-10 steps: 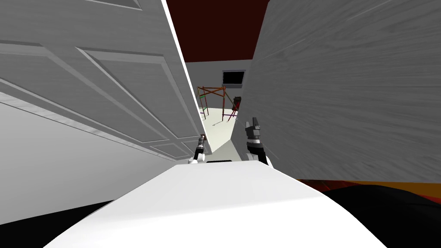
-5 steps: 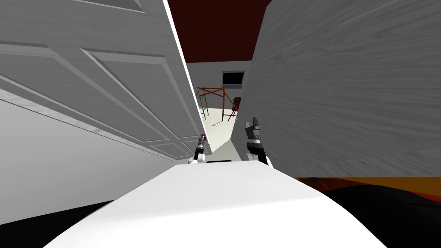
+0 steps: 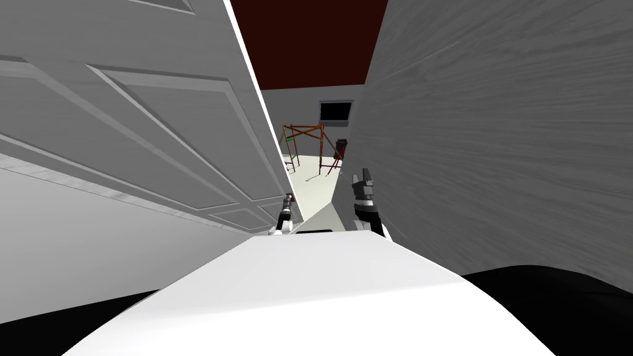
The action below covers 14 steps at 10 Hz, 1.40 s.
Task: Push the door open
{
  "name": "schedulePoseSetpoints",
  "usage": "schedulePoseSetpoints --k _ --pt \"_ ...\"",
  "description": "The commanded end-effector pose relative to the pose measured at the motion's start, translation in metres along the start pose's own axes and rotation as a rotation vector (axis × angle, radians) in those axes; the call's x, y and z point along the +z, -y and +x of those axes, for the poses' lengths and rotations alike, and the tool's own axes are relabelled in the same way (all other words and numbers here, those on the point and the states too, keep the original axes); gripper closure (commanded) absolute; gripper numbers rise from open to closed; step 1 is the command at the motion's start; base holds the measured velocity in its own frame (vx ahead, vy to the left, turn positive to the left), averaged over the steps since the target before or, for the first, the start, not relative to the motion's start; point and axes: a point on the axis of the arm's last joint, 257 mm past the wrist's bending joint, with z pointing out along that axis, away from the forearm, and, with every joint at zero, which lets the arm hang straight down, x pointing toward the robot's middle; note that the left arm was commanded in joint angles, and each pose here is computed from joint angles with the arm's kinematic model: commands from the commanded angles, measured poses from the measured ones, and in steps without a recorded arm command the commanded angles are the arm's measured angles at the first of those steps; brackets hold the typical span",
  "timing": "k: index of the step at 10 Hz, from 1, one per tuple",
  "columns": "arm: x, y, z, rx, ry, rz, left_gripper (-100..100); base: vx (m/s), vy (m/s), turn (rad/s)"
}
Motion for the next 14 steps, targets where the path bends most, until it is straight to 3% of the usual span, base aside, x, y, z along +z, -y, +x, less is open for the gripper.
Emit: schedulePoseSetpoints --k 1,4,5,11,12,14 --pt "0.0052 0.004 -0.011 0.008 0.019 0.016 100 0.081 0.007 -0.006" --pt "0.0083 0.008 -0.036 0.03 0.071 0.024 100 0.184 0.0 0.1" --pt "0.0056 0.001 -0.024 0.012 0.054 0.008 -100 -0.042 -0.077 0.076" --pt "0.0097 0.002 -0.009 -0.026 0.05 0.0 -100 -0.194 -0.078 0.029" --pt "0.0104 0.002 0.001 -0.046 0.046 -0.004 -100 -0.178 -0.054 0.029" --pt "0.0097 0.003 -0.012 -0.025 0.056 0.002 -100 0.0 -0.008 -0.014"
